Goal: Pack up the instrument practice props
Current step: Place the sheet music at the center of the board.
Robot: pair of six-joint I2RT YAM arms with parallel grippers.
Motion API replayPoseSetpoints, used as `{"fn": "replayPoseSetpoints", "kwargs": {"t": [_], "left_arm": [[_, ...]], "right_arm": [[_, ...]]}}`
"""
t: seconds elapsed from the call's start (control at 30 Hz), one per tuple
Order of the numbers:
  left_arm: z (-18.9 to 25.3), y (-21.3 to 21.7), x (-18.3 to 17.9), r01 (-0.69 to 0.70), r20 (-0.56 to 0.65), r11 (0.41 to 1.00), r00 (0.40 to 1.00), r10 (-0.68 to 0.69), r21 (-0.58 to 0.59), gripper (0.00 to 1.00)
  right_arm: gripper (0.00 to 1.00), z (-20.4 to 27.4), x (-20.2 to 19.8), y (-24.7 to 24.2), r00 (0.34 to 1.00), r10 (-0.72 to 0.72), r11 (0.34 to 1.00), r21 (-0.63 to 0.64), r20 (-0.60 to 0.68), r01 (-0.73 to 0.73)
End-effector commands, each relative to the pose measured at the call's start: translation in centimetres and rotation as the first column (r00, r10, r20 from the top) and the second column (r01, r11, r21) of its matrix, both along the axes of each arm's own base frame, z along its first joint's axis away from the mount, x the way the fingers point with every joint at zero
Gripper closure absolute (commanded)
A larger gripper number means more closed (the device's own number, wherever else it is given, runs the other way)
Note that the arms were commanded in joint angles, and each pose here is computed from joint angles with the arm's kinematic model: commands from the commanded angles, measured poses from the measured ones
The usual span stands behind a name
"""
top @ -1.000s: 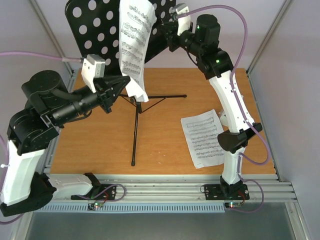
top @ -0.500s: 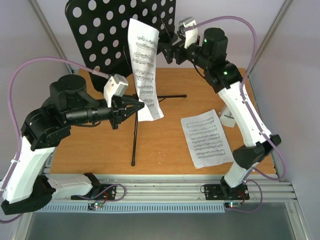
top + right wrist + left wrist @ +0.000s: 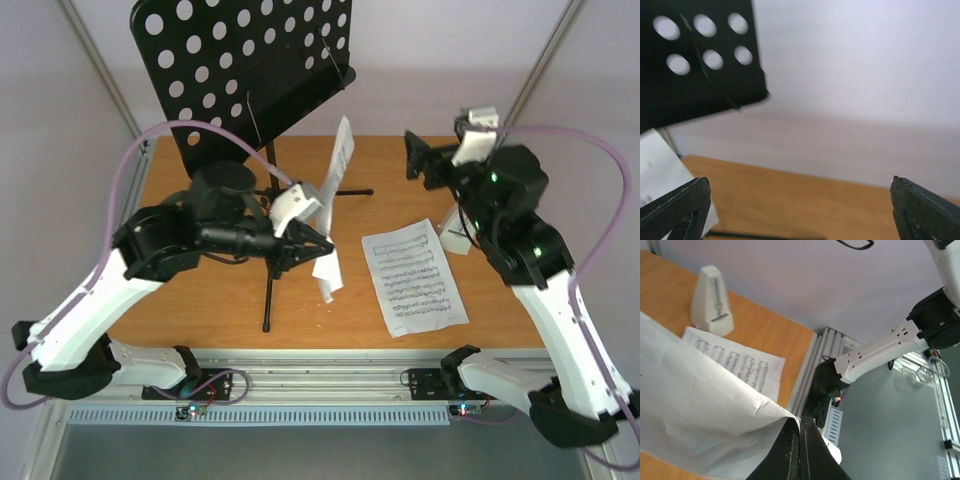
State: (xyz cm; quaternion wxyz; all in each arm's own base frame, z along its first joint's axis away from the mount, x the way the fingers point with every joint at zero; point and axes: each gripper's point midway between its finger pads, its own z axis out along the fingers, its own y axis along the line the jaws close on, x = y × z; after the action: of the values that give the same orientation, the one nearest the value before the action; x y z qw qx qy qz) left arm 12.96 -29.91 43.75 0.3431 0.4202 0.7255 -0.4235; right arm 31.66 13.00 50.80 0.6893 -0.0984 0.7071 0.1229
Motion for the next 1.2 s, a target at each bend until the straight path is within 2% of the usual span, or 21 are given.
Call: {"fn": "replayPoseSetpoints", "kwargs": {"t": [0.0,0.17,0.27,0.53,0.67,0.83,0.9,1.0,1.1,1.17], "left_arm": [[-1.1,-4.0,-0.5,0.056,-0.009,0.998,0.998,-0.055,0.003,1.0],[-3.8,-9.4,-1.2,0.133,-0.076,0.991,0.988,-0.131,0.024,0.99],[-5.1,-12.8,-0.6,0.131,-0.094,0.991,0.987,-0.129,0.013,1.0],[-8.7,-20.5,2.2,0.107,-0.187,0.993,0.975,-0.115,-0.054,0.99],[-10.8,-23.2,4.1,0.04,-0.222,0.992,0.973,-0.066,-0.12,0.99],[-17.2,-23.5,7.8,-0.176,-0.317,0.974,0.94,0.125,-0.139,1.0],[-21.8,-22.2,9.3,-0.286,-0.368,0.953,0.901,0.232,-0.098,0.99],[-26.0,-21.0,10.9,-0.388,-0.478,0.917,0.826,0.3,-0.095,1.0],[-30.3,-20.3,10.6,-0.408,-0.554,0.912,0.77,0.318,-0.044,1.0],[-31.9,-20.0,10.3,-0.407,-0.566,0.913,0.757,0.327,-0.016,0.99]], "right_arm": [[0.01,-6.4,-2.8,-5.1,0.966,-0.203,0.978,0.019,-0.159,0.209],[0.02,-11.1,-7.0,-7.2,0.947,-0.212,0.971,0.06,-0.24,0.232],[0.01,-12.5,-9.3,-9.0,0.934,-0.245,0.96,0.072,-0.261,0.272],[0.02,-11.7,-15.8,-15.2,0.898,-0.401,0.904,0.078,-0.181,0.42],[0.01,-11.5,-18.0,-16.8,0.892,-0.426,0.89,0.107,-0.149,0.443],[0.02,-12.0,-18.6,-17.2,0.889,-0.43,0.888,0.102,-0.155,0.448],[0.01,-12.5,-18.2,-16.9,0.887,-0.428,0.891,0.08,-0.173,0.446],[0.01,-13.1,-17.7,-16.4,0.887,-0.419,0.898,0.056,-0.193,0.436],[0.02,-13.5,-17.3,-16.1,0.888,-0.412,0.902,0.049,-0.204,0.43],[0.01,-13.6,-17.1,-15.9,0.89,-0.406,0.904,0.05,-0.209,0.424]]}}
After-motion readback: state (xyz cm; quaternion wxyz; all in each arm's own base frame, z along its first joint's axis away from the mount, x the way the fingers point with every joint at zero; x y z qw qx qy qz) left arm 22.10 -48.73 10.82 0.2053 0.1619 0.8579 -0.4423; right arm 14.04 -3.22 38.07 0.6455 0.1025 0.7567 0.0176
